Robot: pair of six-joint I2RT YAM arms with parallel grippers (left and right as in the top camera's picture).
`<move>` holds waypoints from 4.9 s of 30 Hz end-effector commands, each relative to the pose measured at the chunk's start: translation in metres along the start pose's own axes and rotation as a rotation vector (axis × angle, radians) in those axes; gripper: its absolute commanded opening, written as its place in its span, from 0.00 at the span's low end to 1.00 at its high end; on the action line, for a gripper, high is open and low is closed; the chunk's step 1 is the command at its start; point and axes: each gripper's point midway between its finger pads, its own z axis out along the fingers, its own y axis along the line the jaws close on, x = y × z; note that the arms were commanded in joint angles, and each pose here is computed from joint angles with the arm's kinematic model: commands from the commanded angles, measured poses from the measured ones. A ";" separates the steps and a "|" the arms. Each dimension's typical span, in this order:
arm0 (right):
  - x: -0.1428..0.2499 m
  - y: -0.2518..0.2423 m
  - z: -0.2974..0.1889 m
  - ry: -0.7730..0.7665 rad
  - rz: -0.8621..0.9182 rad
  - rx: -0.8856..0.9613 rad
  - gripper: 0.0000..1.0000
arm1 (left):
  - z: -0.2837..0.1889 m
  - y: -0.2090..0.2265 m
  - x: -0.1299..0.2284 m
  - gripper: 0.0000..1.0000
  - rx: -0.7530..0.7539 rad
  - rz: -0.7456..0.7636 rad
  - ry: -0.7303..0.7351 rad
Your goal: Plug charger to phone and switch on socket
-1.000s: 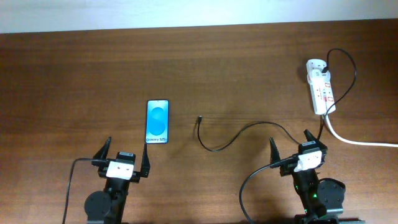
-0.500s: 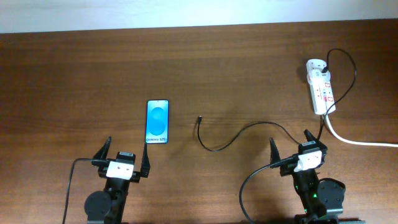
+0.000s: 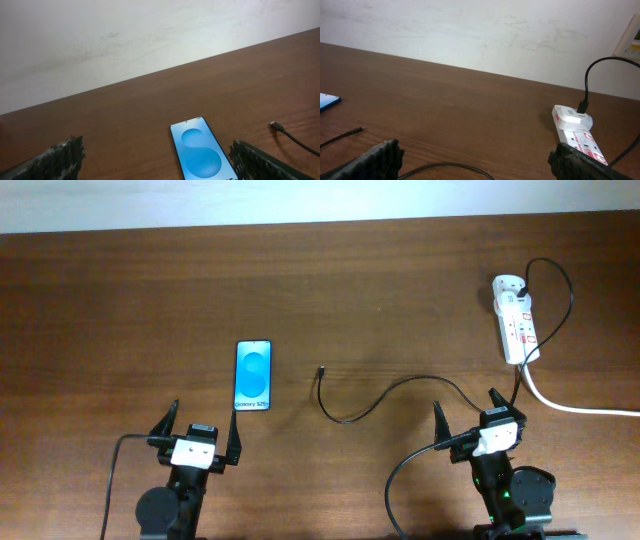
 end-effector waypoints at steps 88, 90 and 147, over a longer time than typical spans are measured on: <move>-0.176 -0.015 -0.002 0.090 0.042 -0.037 0.98 | 0.069 0.027 -0.119 0.99 0.106 -0.100 0.251; -0.183 -0.010 0.002 0.151 0.055 -0.076 0.98 | 0.082 0.026 -0.126 0.99 0.140 -0.112 0.326; -0.082 0.032 0.098 1.082 0.388 -0.411 0.98 | 0.157 -0.078 0.141 1.00 0.183 -0.261 1.511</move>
